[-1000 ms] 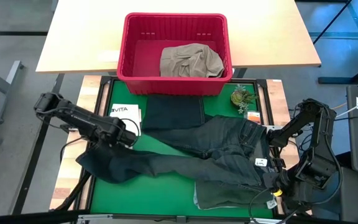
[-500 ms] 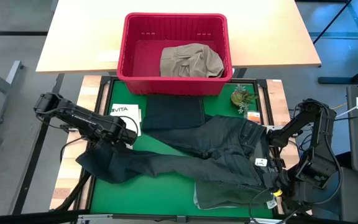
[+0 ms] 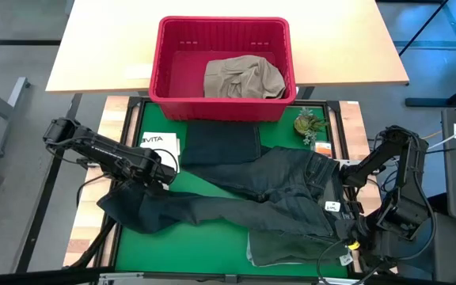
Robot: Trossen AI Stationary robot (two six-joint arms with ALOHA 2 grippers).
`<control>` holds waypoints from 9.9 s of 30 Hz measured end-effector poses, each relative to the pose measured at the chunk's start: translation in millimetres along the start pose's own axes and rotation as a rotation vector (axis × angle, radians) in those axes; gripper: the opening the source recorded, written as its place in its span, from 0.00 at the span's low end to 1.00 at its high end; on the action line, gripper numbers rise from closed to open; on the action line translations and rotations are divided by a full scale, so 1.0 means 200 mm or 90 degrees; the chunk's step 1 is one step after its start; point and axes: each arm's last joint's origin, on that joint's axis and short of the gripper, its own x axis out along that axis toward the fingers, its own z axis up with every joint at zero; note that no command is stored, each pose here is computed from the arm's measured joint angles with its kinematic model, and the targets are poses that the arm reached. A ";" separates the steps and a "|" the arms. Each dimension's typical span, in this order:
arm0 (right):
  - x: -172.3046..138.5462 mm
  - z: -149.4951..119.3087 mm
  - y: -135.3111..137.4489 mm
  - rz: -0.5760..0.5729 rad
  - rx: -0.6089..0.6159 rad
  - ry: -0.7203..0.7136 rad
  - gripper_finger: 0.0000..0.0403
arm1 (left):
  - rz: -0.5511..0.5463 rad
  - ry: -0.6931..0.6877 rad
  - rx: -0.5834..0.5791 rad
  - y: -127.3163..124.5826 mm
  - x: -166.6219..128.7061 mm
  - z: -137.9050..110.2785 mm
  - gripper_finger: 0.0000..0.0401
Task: Fold Laundry from Bin
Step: Fold the dark blue jeans
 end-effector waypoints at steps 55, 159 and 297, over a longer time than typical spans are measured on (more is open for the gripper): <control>0.00 -0.01 0.01 0.032 -0.001 0.062 0.06 | -0.082 -0.197 -0.022 0.01 -0.52 -0.04 0.00; -0.01 0.02 0.03 0.030 -0.104 -0.052 0.06 | -0.279 -0.547 0.027 -0.01 -0.63 0.42 0.33; -0.18 0.04 0.08 0.078 0.124 0.065 0.06 | -0.415 -0.327 0.394 -0.33 -0.51 -0.53 0.02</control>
